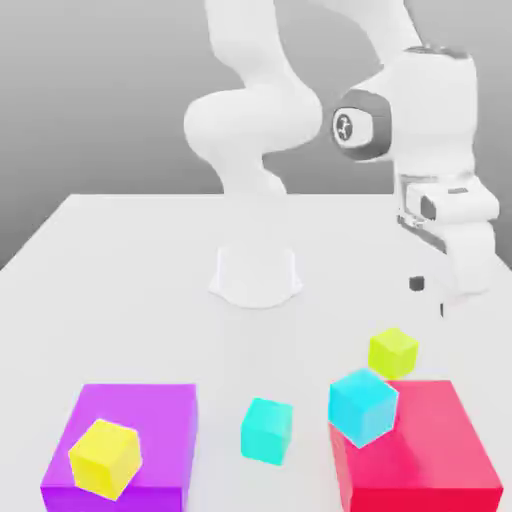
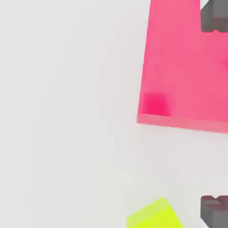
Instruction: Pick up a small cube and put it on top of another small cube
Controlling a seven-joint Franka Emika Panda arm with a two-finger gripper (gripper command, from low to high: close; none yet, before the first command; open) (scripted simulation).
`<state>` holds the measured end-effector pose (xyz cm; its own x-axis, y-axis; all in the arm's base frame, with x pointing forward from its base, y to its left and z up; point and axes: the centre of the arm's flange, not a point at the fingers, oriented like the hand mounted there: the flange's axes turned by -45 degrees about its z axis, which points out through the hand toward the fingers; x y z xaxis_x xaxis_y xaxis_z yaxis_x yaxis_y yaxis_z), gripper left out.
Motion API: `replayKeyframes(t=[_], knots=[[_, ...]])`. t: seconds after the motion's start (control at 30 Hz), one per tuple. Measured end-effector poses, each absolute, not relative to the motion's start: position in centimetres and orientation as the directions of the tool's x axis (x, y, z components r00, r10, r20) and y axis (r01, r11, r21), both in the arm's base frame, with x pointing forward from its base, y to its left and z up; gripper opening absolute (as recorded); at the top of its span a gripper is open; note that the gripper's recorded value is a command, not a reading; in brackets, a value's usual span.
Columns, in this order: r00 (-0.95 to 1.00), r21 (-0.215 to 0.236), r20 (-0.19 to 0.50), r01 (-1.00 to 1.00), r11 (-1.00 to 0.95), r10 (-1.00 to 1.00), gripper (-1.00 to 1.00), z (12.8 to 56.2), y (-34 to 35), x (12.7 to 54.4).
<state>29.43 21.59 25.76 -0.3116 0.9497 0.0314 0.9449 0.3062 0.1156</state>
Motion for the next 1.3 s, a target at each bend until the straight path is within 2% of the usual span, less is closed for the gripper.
replayKeyframes(t=[0.17, 0.43, 0.47, 0.7, 1.0, 1.17, 1.23, 1.3], knots=[[-0.572, 0.015, 0.0, 0.82, 0.572, 0.82, 0.0, 20.2, 21.7, 24.2], [-0.604, 0.001, -0.002, 0.797, 0.604, 0.797, 0.0, 14.0, 21.7, 23.6], [-0.605, 0.0, -0.001, 0.796, 0.605, 0.796, -1.0, 13.4, 21.7, 23.5], [-0.605, -0.002, -0.001, 0.796, 0.605, 0.796, -1.0, 13.4, 21.7, 23.5], [-0.613, -0.006, -0.004, 0.79, 0.613, 0.79, -1.0, 19.4, 22.2, 23.4], [-0.485, 0.046, 0.019, 0.874, 0.483, 0.875, -1.0, 23.8, 20.2, 32.2], [-0.413, 0.074, 0.033, 0.909, 0.41, 0.91, -1.0, 26.0, 17.4, 36.4], [-0.364, 0.08, 0.034, 0.929, 0.361, 0.931, -1.0, 27.0, 13.0, 39.1]])
